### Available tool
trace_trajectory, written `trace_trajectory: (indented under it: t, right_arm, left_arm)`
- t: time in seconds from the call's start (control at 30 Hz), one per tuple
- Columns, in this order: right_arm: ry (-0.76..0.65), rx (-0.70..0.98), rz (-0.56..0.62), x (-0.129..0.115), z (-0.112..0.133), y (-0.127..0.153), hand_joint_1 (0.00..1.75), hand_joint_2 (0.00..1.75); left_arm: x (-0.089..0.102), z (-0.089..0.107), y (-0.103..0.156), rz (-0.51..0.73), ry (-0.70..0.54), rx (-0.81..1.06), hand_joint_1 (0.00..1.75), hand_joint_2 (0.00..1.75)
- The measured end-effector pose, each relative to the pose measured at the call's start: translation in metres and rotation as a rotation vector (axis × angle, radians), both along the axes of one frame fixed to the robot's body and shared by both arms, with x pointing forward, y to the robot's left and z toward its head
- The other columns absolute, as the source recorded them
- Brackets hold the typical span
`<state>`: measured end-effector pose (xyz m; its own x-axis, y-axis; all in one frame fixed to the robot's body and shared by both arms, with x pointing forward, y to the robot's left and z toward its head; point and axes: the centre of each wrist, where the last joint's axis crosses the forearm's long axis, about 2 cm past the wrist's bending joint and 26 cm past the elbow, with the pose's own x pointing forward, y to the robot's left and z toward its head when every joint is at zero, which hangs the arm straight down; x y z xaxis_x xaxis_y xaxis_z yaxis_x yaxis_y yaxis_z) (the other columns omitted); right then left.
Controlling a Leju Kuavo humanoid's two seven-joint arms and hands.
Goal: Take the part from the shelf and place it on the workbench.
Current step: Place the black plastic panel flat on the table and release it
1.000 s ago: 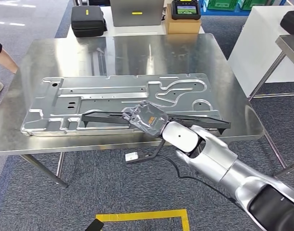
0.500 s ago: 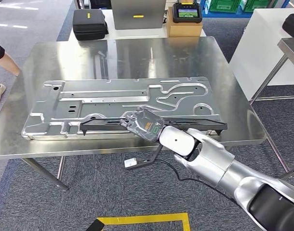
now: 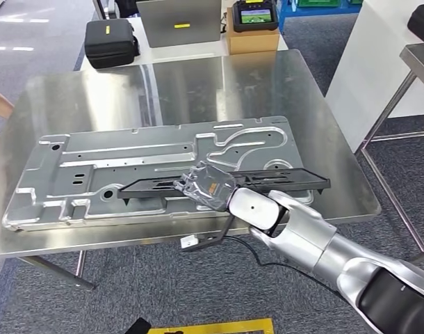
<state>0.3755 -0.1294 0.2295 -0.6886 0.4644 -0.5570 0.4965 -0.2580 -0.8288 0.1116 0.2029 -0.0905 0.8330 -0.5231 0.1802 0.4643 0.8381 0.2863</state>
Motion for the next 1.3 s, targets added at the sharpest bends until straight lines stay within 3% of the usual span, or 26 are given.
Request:
trace_trajectory:
  t: [1.3]
  right_arm:
    - [0.099, 0.04, -0.012, 0.001, -0.016, -0.011, 1.75, 1.75]
  left_arm:
    - [0.002, 0.001, 0.0, 0.016, -0.014, 0.017, 0.0, 1.75]
